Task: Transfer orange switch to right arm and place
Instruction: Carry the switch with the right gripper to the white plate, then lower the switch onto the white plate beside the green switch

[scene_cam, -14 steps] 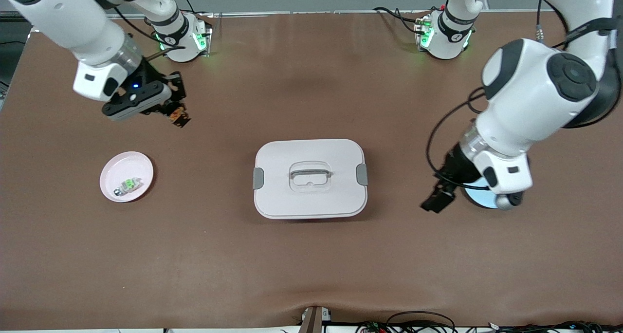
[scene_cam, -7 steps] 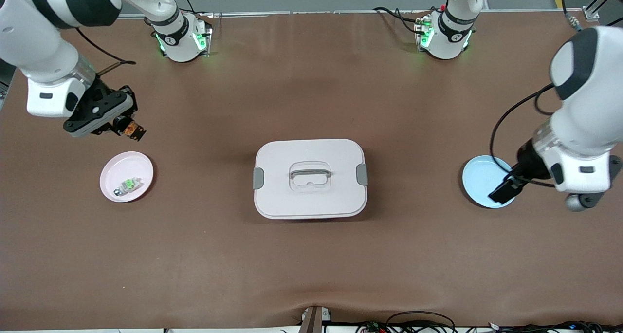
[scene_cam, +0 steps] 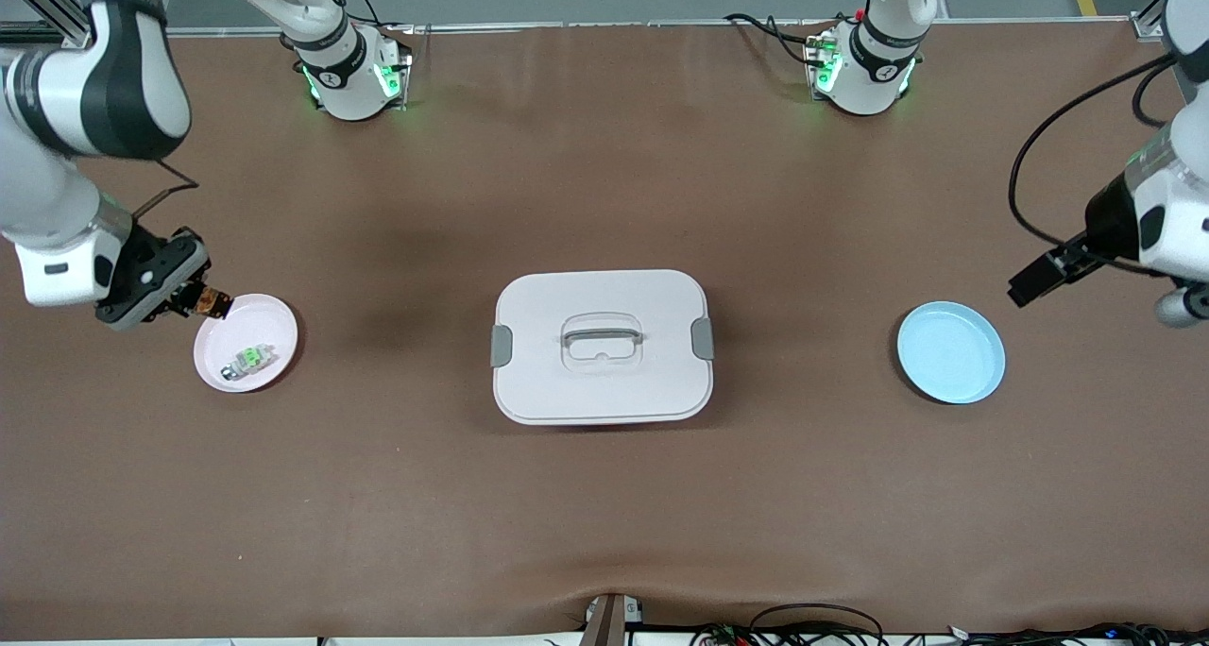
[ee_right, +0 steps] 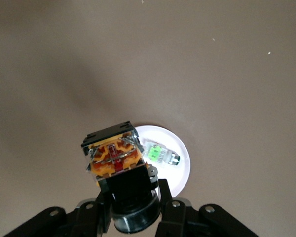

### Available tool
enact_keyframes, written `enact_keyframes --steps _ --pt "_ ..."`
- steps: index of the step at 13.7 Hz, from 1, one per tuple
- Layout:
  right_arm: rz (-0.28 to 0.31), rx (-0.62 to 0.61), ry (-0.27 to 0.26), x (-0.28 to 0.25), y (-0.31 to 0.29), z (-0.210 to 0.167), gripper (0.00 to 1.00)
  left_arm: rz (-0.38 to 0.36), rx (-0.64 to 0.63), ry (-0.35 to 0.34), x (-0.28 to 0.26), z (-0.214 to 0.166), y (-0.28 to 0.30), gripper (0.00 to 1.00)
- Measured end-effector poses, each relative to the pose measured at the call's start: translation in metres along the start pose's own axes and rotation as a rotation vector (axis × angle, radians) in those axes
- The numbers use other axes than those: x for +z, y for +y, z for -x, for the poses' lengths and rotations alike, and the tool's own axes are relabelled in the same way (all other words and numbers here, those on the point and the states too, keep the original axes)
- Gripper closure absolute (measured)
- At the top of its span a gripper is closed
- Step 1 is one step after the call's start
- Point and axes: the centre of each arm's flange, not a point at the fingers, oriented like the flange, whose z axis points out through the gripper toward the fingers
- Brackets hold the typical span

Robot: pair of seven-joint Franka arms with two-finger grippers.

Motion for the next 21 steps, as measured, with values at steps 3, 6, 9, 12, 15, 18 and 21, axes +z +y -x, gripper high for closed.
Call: enact_keyframes --steps 3,6,9,12,15,18,21 --pt "-0.017 -0.1 -0.01 0.056 0.027 0.023 0.6 0.018 0.117 -0.016 -0.01 0.016 -0.03 0.0" --pt "-0.043 -0.149 -0.02 0.103 0.041 0.04 0.6 0.025 0.205 -0.03 -0.011 0.027 -0.064 0.0" --pt "-0.082 -0.179 -0.031 0.137 0.046 0.054 0.6 0.024 0.233 -0.037 -0.01 0.034 -0.069 0.0" --pt "-0.081 -0.185 -0.029 0.155 0.043 0.06 0.6 0.021 0.246 -0.048 -0.005 0.037 -0.064 0.0" --pt "-0.059 -0.177 -0.02 0.176 0.032 0.071 0.6 0.022 0.253 -0.052 -0.003 0.039 -0.06 0.0" --pt "-0.043 -0.188 -0.024 0.189 0.024 0.083 0.6 0.021 0.258 -0.055 -0.001 0.039 -0.059 0.0" --pt "0.005 -0.216 -0.029 0.198 0.018 0.087 0.6 0.021 0.262 -0.056 -0.001 0.039 -0.059 0.0"
